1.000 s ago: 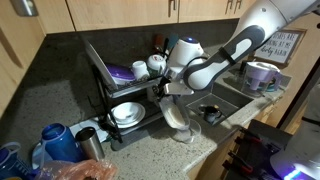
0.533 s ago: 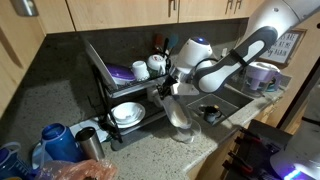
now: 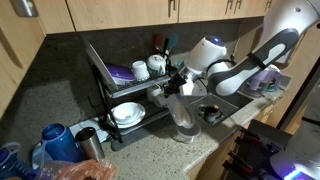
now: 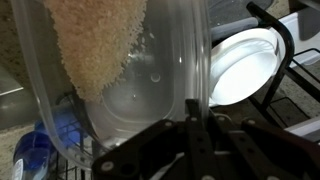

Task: Pour the contents from the left bowl to the right bowl

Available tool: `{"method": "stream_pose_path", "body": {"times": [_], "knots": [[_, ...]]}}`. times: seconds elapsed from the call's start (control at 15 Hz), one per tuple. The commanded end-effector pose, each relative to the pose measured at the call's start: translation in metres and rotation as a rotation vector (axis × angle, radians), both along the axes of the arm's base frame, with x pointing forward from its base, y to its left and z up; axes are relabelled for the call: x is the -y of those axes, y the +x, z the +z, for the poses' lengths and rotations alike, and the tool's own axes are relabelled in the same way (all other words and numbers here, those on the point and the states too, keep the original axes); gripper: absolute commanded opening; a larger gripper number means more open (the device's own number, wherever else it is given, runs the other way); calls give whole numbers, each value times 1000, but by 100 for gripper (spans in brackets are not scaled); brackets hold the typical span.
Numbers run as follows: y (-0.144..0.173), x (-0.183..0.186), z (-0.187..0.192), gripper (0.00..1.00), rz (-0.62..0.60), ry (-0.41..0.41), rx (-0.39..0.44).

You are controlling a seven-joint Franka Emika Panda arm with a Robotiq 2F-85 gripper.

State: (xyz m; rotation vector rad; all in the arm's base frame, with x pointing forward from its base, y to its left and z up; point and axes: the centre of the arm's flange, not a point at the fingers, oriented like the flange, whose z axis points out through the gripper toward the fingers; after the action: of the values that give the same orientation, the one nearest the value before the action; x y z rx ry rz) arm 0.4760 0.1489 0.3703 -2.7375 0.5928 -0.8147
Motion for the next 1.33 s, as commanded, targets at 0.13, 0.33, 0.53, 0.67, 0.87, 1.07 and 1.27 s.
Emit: {"method": "stream_pose_path", "body": {"times": [0.13,0.33,0.53,0.67,0.87,1.07,1.27], "knots": [[-28,2,5,1,-33,3,85],[-34,-3,4,1,-45,17,108],[-39,-15,2,1,-67,38,128],[-43,-22,0,1,-83,37,137],[-48,-27,0,1,-93,35,148],[-51,-29,-3,1,-89,19,163],[-51,-28,-7,1,-89,-5,164]]}}
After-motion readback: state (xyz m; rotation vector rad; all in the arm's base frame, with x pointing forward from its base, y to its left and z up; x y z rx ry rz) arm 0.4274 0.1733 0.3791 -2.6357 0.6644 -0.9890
